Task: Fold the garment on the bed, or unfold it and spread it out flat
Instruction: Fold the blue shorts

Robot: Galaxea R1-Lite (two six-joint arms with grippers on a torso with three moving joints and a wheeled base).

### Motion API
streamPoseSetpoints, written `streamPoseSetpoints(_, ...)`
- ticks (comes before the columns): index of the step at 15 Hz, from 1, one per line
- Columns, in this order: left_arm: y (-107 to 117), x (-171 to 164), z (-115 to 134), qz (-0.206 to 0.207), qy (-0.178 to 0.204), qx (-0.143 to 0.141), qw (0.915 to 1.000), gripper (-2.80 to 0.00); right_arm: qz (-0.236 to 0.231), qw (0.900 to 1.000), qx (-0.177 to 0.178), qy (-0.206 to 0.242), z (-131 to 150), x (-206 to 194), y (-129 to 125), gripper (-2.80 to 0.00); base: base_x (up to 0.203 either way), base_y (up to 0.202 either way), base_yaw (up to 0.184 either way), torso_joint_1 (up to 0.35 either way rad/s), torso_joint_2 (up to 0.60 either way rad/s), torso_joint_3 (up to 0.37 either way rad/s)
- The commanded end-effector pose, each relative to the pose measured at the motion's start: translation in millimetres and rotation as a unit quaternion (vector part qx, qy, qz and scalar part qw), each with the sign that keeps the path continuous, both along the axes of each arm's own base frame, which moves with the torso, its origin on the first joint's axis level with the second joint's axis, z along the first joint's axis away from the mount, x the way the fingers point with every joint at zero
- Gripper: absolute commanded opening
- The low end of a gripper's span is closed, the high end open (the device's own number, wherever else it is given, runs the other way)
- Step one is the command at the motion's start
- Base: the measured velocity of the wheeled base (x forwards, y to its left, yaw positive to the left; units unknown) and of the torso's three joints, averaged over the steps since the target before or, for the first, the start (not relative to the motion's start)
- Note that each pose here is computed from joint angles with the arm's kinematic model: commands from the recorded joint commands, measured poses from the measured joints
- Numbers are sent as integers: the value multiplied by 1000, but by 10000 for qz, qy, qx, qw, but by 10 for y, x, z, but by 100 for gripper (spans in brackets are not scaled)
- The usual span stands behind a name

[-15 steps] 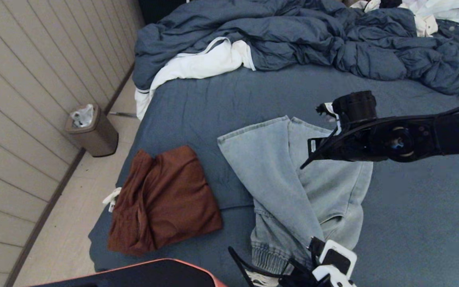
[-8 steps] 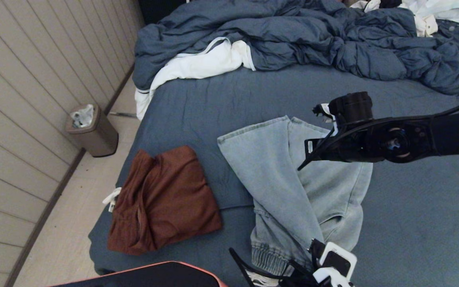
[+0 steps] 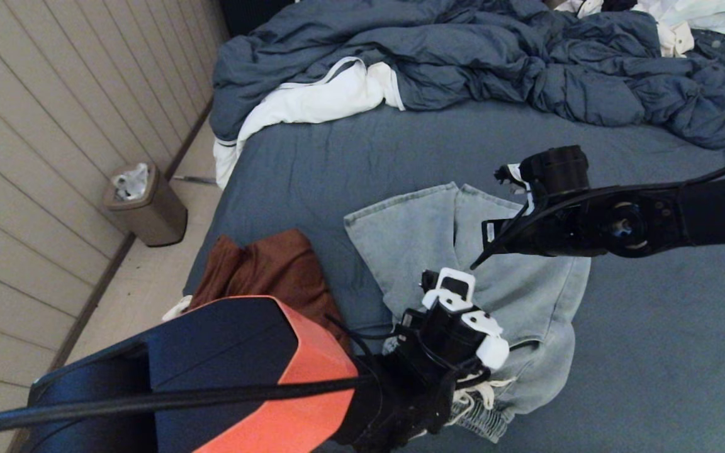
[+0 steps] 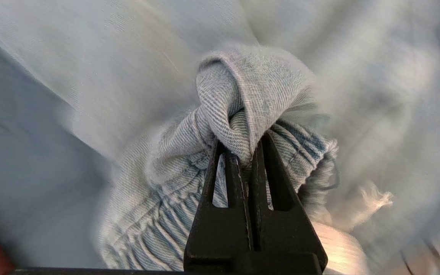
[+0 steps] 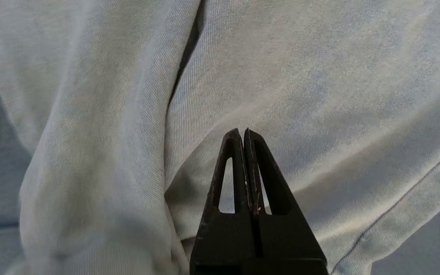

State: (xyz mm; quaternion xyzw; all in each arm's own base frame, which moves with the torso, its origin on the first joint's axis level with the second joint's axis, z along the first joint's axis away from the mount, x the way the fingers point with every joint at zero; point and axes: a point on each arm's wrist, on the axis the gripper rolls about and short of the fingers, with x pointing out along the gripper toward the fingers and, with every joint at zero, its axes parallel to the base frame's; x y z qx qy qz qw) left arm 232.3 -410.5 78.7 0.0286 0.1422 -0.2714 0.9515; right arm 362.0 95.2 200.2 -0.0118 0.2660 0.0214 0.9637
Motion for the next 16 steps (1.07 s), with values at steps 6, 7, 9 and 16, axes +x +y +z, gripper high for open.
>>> streamPoseSetpoints(6, 142, 375, 60, 358, -41, -114, 9993, -280, -8, 10000, 5, -22, 12, 0, -1, -280, 0, 0, 0, 0, 0, 0)
streamPoseSetpoints(7, 69, 175, 137, 137, -53, -145, 9998, -280, -16, 10000, 5, -22, 12, 1, -7, -280, 0, 0, 0, 0, 0, 0)
streamPoseSetpoints(9, -78, -266, 244, -341, -56, -185, 9992, -280, -16, 10000, 5, -22, 15, 2, -7, -280, 0, 0, 0, 0, 0, 0)
streamPoseSetpoints(16, -224, -952, 11, -1085, 148, 208, 9938, -280, -27, 10000, 15, -36, 26, 6, -12, -280, 0, 0, 0, 0, 0, 0)
